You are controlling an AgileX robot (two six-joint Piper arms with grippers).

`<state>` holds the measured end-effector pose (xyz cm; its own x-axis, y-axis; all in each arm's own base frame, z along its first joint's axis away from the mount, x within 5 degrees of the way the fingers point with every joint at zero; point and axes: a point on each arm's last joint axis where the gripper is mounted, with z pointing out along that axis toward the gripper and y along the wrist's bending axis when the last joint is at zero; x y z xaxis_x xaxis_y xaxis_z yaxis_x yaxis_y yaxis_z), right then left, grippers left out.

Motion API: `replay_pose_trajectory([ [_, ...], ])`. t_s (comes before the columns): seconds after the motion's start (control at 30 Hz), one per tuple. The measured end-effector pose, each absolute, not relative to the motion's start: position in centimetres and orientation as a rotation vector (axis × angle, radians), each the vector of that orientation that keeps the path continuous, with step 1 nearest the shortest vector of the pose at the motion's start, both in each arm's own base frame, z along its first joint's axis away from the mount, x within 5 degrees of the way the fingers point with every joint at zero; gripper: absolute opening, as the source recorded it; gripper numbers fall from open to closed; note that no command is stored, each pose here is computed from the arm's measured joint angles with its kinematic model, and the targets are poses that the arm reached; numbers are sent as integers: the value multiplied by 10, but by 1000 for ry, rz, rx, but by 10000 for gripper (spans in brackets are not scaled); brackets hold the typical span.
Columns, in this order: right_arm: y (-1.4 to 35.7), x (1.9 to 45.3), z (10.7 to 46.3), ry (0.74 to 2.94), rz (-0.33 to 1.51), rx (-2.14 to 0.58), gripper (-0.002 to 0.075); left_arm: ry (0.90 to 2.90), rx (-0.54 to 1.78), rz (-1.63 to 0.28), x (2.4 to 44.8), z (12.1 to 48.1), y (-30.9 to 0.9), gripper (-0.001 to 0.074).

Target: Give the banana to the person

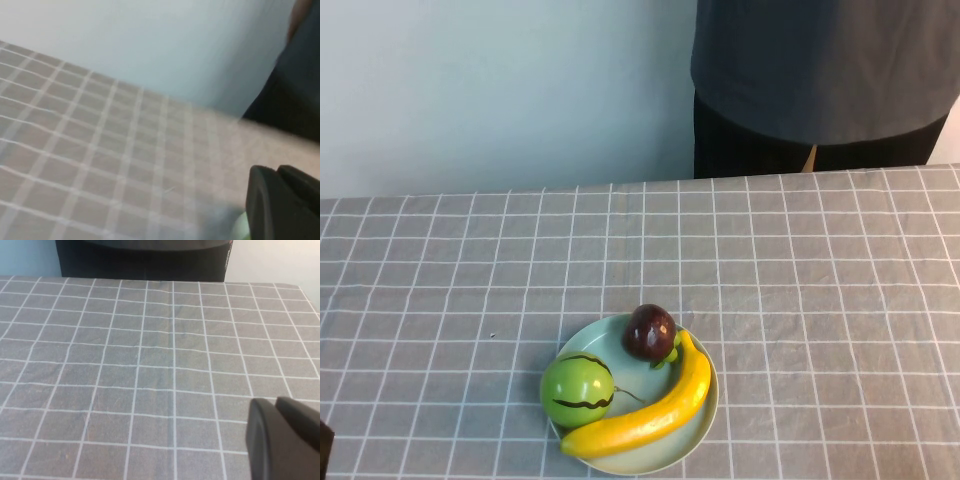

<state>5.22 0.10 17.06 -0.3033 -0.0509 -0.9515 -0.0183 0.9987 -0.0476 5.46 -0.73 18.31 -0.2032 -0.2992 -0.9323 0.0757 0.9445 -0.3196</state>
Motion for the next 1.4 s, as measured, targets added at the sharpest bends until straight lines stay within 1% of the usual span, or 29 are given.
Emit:
replay_pose_trajectory([
  [0.1, 1, 52, 171, 1879, -32, -50, -8, 1667, -296, -490, 55, 190, -8, -4],
  [0.23, 1, 52, 171, 1879, -32, -50, -8, 1529, -323, -562, 56, 202, -8, -5],
  [0.3, 1, 52, 171, 1879, -32, -50, -8, 1493, -338, -589, 56, 205, -8, -4],
  [0.4, 1, 52, 171, 1879, -32, -50, -8, 1560, -407, -637, 54, 210, -8, -4],
  [0.5, 1, 52, 171, 1879, -32, -50, -8, 1686, -373, -612, 48, 237, -10, -4],
  [0.53, 1, 52, 171, 1879, -32, -50, -8, 1718, -330, -594, 45, 251, -10, -4],
  [0.6, 1, 52, 171, 1879, -32, -50, -8, 1848, -222, -523, 44, 275, -12, -5],
  [0.7, 1, 52, 171, 1879, -32, -50, -8, 2119, -90, -409, 55, 294, -17, -5],
  [0.8, 1, 52, 171, 1879, -32, -50, -8, 2376, 90, -292, 78, 300, -27, -4],
  [0.9, 1, 52, 171, 1879, -32, -50, -8, 2558, 303, -276, 106, 297, -42, -4],
  [1.0, 1, 52, 171, 1879, -32, -50, -8, 2656, 506, -356, 137, 291, -61, -4],
  [1.07, 1, 52, 171, 1879, -32, -50, -8, 2713, 639, -407, 158, 281, -74, -4],
  [1.2, 1, 52, 171, 1879, -33, -51, -8, 2768, 869, -448, 189, 261, -106, -5],
  [1.33, 1, 52, 171, 1879, -33, -51, -8, 2728, 1116, -446, 203, 250, -149, -4],
  [1.4, 1, 52, 171, 1879, -33, -51, -8, 2677, 1258, -447, 207, 246, -173, -4],
])
